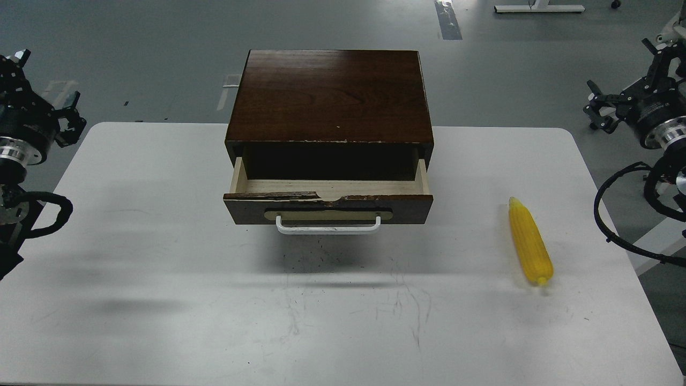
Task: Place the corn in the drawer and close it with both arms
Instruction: 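Move the right gripper toward the yellow corn cob on the table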
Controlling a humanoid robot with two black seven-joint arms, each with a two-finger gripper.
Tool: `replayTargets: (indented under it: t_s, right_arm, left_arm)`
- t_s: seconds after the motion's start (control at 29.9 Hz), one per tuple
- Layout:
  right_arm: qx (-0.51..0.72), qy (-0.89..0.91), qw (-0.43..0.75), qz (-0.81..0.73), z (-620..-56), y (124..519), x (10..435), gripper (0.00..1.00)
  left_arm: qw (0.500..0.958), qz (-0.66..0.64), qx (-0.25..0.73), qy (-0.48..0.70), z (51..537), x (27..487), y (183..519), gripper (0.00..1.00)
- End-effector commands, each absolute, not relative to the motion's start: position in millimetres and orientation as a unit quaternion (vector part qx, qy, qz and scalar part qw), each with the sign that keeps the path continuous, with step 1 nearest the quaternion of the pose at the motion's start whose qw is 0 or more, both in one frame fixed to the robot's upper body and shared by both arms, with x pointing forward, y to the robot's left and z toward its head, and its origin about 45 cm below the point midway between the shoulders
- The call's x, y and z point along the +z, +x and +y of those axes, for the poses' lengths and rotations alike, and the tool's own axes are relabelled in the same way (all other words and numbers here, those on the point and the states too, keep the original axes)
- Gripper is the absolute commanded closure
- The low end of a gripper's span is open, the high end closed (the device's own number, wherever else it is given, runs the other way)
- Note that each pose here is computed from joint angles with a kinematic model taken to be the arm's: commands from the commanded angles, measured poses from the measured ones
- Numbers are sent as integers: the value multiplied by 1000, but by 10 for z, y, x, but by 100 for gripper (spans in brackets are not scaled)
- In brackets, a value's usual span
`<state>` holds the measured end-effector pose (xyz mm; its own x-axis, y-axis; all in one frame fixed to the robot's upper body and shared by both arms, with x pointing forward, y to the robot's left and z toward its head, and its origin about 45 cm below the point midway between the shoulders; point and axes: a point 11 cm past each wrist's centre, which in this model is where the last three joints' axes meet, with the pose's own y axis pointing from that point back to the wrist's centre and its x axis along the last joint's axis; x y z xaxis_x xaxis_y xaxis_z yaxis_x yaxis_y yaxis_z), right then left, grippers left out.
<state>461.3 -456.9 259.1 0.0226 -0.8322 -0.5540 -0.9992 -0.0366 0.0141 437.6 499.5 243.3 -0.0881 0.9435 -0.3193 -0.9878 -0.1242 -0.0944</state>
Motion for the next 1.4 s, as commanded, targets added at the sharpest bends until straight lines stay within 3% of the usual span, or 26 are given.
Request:
replayTargets:
  t_s: [0.0,0.37,0.57,0.77,0.97,1.24,1.37]
  right_arm:
    - [212,-685,200,667,-4582,4620,2607,0]
    - [201,-691,197,666,-4593,4657,2722,0]
    - [145,-709,145,675,-4830,4639,3090,0]
    - [81,-742,32,665,-4958,4523,3337,0]
    - [17,-792,-142,594,-4723,4379,3457,0]
    - [-97,-820,-398,400,-4033,3967,3110,0]
    - [-137,-791,-482,353,-4076,3860,2871,0]
  left_arm:
    - [657,72,734,-155,4992,2439,4381,2]
    - [656,71,736,-150,4976,2415,4393,2]
    - [661,79,731,-151,4867,2355,4428,2]
    - [661,73,731,-155,4888,2425,4448,2]
    - [662,72,729,-158,4864,2451,4473,2]
    - [663,73,728,-157,4850,2436,4473,2]
    - [661,75,731,-154,4885,2408,4442,2]
